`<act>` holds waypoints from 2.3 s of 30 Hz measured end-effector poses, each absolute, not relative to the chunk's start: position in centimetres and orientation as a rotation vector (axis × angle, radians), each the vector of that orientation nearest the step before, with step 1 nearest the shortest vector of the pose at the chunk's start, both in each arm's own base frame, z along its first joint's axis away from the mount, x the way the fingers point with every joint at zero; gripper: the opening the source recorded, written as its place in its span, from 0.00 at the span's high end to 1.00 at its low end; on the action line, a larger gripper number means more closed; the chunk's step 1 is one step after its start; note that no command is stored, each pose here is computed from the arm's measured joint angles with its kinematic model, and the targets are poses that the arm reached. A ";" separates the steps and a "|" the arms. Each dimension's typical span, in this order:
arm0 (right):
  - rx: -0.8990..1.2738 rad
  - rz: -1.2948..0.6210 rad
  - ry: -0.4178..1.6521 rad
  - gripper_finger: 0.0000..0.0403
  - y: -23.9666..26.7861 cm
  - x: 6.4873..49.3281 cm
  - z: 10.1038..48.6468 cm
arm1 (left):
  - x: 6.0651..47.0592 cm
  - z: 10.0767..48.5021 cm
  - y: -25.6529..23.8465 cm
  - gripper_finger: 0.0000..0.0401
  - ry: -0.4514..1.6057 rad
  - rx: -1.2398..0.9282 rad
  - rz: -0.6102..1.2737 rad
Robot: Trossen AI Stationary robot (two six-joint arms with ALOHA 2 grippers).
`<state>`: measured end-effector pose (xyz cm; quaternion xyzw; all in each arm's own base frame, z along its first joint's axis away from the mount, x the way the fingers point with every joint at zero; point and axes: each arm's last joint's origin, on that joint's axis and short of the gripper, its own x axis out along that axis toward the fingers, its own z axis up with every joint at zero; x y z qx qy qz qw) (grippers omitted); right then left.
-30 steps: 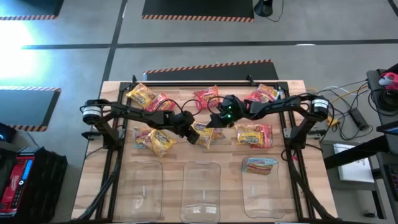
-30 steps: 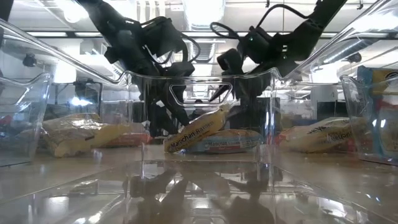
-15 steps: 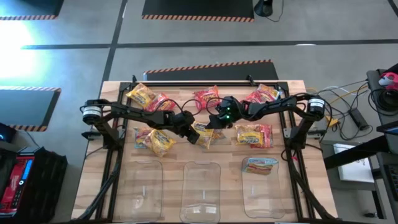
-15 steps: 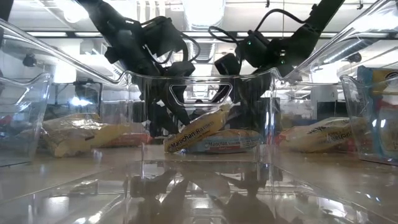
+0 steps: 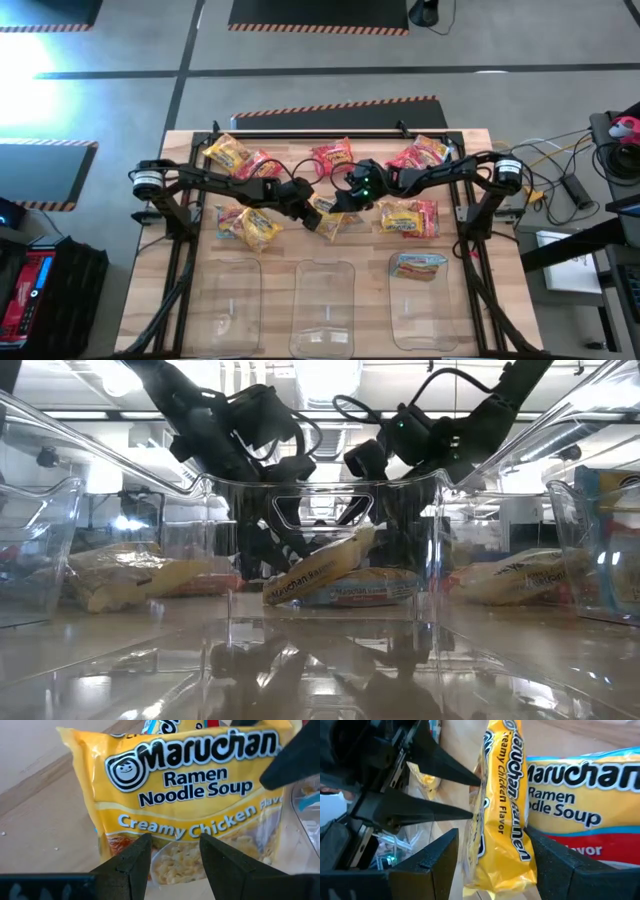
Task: Sort Maruchan noodles
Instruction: Put the yellow noodle pack into the middle transparent bin
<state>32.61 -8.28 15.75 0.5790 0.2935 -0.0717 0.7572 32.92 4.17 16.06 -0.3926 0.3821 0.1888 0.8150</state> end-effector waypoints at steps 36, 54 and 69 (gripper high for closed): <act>1.221 -0.129 0.656 0.72 -8.2 32.5 15.7 | 32.7 19.3 4.2 0.62 0.659 -0.861 0.361; 1.092 0.005 0.634 0.72 -8.8 31.2 18.4 | 32.1 20.8 4.5 0.62 0.551 -0.888 0.491; 0.883 0.173 0.537 0.72 -7.0 28.0 24.7 | 31.7 21.9 4.8 0.62 0.455 -0.857 0.608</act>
